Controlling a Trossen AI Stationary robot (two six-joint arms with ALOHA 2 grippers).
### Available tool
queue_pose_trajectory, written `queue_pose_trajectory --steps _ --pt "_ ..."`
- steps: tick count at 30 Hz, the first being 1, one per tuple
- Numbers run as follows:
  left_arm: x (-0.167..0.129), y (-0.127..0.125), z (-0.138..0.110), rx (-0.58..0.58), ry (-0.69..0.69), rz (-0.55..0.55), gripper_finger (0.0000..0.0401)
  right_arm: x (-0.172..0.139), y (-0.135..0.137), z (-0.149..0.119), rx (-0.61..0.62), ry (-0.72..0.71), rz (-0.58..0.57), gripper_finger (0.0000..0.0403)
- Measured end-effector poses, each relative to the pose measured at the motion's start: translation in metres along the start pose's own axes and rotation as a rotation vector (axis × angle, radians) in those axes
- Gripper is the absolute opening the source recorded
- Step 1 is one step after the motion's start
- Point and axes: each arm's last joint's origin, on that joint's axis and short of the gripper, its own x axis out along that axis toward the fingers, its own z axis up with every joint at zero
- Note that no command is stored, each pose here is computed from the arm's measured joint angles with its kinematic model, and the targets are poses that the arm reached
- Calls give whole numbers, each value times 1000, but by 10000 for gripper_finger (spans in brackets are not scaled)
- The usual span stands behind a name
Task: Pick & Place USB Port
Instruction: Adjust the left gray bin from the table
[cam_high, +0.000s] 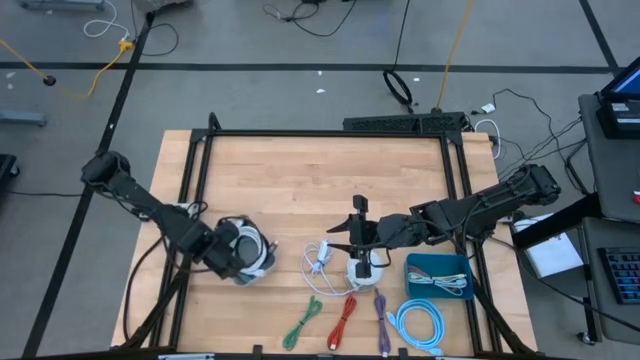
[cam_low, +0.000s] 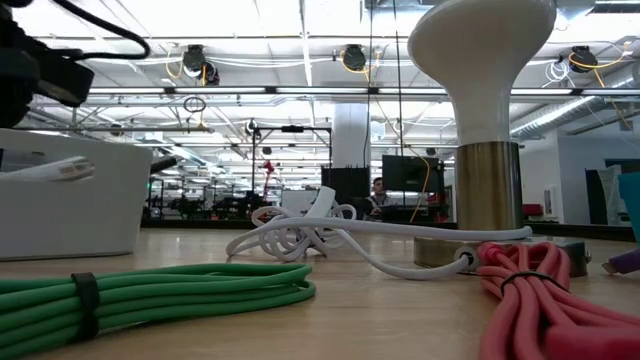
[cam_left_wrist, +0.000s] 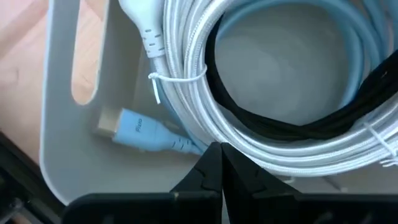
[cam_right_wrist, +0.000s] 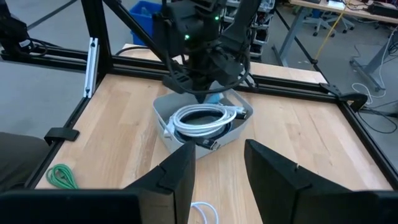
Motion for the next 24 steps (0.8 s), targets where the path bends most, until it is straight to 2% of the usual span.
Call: queue_pose_trajectory --steps 4,8,16,18,20,24 --pt "-1 4 -7 2 20 41 0 0 0 1 -1 -8 0 130" --pt "-3 18 -13 -9 111 189 0 0 0 2 4 -22 1 130" --pt "-4 19 -11 -63 52 196 0 0 0 6 7 -59 44 130" --pt "-5 20 -10 -68 7 200 0 0 0 6 10 -60 50 130" --pt "-10 16 -11 -20 -113 171 0 1 0 6 12 -61 47 130" --pt "-33 4 -7 41 -327 24 0 1 0 5 12 -49 47 130"
